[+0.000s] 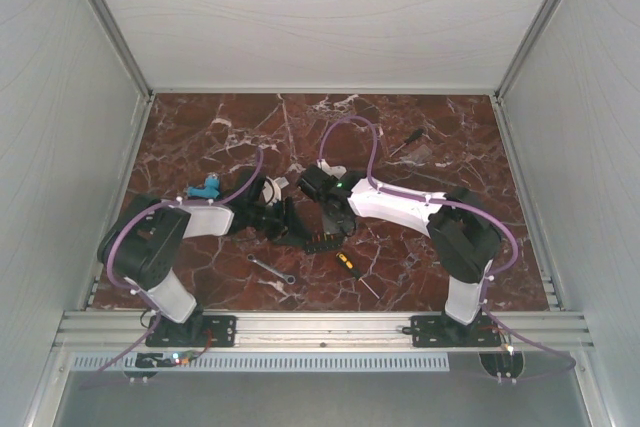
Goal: Snap on the fuse box
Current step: Install the fuse at the fuse box base.
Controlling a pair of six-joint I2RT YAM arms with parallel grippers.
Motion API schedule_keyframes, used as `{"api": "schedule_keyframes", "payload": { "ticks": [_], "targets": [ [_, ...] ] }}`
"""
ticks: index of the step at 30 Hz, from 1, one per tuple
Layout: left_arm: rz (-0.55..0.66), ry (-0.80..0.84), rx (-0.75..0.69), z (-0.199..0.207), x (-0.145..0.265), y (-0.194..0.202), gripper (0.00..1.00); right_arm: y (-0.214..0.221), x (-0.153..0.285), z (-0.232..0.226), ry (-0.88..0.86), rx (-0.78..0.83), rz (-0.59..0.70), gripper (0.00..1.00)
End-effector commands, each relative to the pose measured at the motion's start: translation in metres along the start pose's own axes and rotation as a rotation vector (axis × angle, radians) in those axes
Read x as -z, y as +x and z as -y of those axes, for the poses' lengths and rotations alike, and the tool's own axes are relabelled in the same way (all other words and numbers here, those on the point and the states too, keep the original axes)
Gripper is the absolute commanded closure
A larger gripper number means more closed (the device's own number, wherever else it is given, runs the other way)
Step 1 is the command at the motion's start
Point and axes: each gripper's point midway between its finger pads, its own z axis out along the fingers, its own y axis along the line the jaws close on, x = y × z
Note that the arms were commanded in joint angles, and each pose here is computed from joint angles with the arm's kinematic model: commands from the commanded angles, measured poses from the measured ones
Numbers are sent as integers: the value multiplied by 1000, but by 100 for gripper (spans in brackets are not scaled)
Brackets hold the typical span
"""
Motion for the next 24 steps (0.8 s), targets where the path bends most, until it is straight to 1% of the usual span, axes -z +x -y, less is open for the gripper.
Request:
{"api": "schedule_keyframes", "payload": {
  "ticks": [1, 24],
  "targets": [
    [0, 8, -4, 2, -1, -5, 60, 19, -16, 8, 48, 27, -55, 100],
    [-2, 1, -1, 0, -1, -4, 60, 67, -48, 35, 138, 59, -230, 100]
  ]
}}
